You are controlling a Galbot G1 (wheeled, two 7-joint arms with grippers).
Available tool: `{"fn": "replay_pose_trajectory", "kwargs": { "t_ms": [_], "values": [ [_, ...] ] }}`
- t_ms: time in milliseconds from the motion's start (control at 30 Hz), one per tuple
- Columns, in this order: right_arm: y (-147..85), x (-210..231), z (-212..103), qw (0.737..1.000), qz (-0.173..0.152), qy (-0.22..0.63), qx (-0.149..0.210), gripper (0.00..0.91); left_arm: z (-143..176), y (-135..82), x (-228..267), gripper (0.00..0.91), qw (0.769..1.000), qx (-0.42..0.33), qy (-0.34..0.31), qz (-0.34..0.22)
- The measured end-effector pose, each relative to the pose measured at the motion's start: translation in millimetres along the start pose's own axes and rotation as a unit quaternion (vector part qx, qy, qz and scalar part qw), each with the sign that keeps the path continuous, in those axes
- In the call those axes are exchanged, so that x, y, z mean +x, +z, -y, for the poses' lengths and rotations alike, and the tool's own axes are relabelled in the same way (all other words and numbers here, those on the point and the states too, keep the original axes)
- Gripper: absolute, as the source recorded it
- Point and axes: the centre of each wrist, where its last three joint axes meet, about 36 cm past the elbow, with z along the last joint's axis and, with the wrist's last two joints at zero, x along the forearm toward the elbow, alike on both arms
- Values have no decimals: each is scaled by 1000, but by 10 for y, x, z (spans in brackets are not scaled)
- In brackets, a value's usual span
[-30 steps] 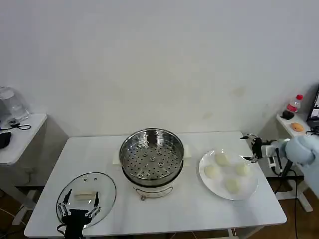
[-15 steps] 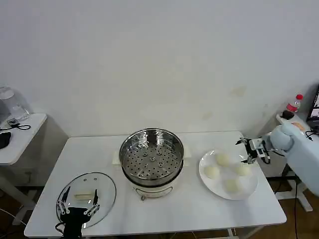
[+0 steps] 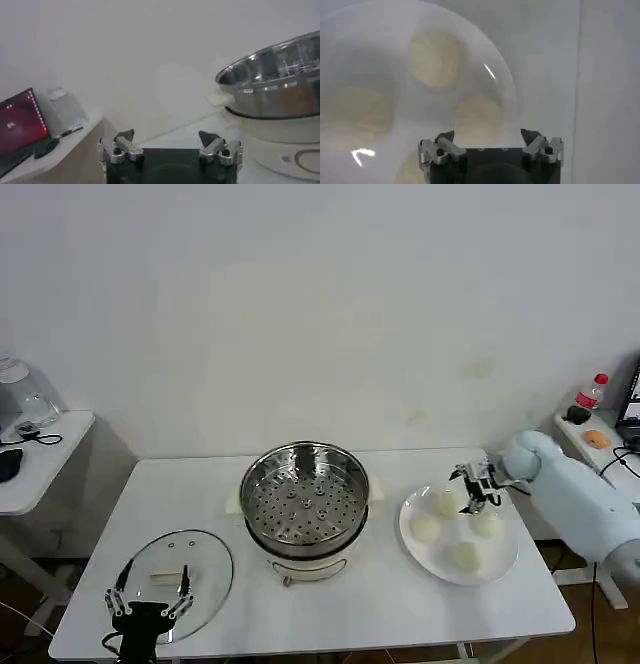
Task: Take steamed baozi put them in steamer then cover it.
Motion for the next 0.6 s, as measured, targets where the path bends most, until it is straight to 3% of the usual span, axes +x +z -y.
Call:
{"fn": "replay_pose_trajectory", "kwargs": {
  "t_ms": [233,600],
  "values": [
    [-79,-135,32,1000,-4,-6,-1,887,8,-5,-2,907,1000,1,0,1],
    [-139,-228,51,1000,-11,-12,1,665,5,-24,21,907,1000,2,-1,2]
  ]
}}
